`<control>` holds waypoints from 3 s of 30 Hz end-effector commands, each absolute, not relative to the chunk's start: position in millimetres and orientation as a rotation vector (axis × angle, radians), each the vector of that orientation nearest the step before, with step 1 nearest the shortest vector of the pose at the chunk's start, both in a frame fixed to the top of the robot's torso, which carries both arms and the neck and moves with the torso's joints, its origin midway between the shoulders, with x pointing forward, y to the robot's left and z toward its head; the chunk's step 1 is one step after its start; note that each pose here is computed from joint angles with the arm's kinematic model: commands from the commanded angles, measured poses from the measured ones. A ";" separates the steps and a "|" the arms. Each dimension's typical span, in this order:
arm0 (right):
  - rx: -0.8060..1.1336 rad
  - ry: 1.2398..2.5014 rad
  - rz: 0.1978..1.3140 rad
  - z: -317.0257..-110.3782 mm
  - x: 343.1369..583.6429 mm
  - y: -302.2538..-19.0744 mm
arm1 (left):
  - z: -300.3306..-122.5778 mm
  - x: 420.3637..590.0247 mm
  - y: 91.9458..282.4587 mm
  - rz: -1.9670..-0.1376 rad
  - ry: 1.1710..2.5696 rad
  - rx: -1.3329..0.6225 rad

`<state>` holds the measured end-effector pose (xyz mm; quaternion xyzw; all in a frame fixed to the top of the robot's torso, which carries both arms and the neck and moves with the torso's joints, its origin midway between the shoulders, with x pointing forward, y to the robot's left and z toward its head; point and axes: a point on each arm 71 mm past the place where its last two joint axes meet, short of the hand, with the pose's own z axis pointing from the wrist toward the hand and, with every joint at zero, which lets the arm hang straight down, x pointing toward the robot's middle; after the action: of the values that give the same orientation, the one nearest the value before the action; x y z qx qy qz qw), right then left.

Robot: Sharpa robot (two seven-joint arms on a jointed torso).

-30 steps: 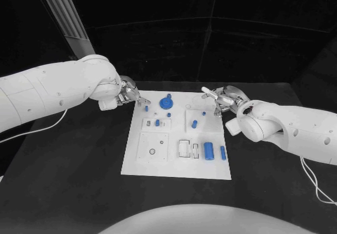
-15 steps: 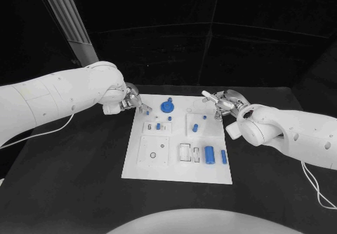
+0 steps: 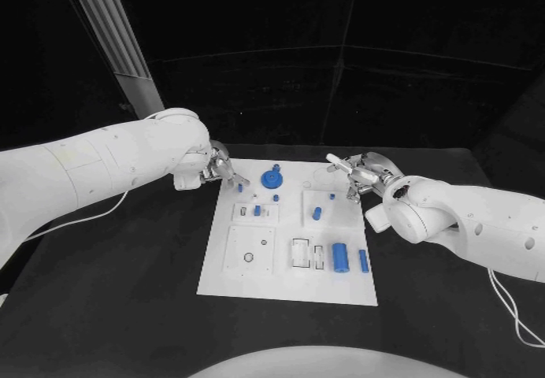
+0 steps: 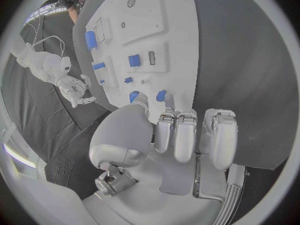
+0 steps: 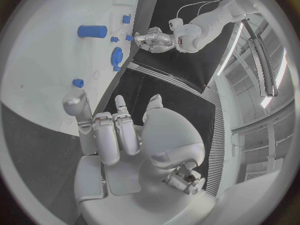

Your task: Assemble the parts on the task board

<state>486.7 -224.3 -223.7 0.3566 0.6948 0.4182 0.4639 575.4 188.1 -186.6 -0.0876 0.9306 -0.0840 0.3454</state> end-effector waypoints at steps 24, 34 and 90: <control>0.865 1.694 1.039 -221.3 486.5 -221.4 | -195.7 582.3 178.1 -0.209 2.414 -0.216; 0.865 1.694 1.039 -221.3 486.5 -221.2 | -197.3 582.5 179.6 -0.194 2.420 -0.222; 0.873 1.693 1.028 -221.5 486.2 -222.6 | -200.9 584.2 172.7 -0.234 2.427 -0.200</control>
<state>485.7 -222.7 -223.0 0.3574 0.6936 0.4183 0.4650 584.4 174.3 -201.3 -0.0857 0.9320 -0.0822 0.3424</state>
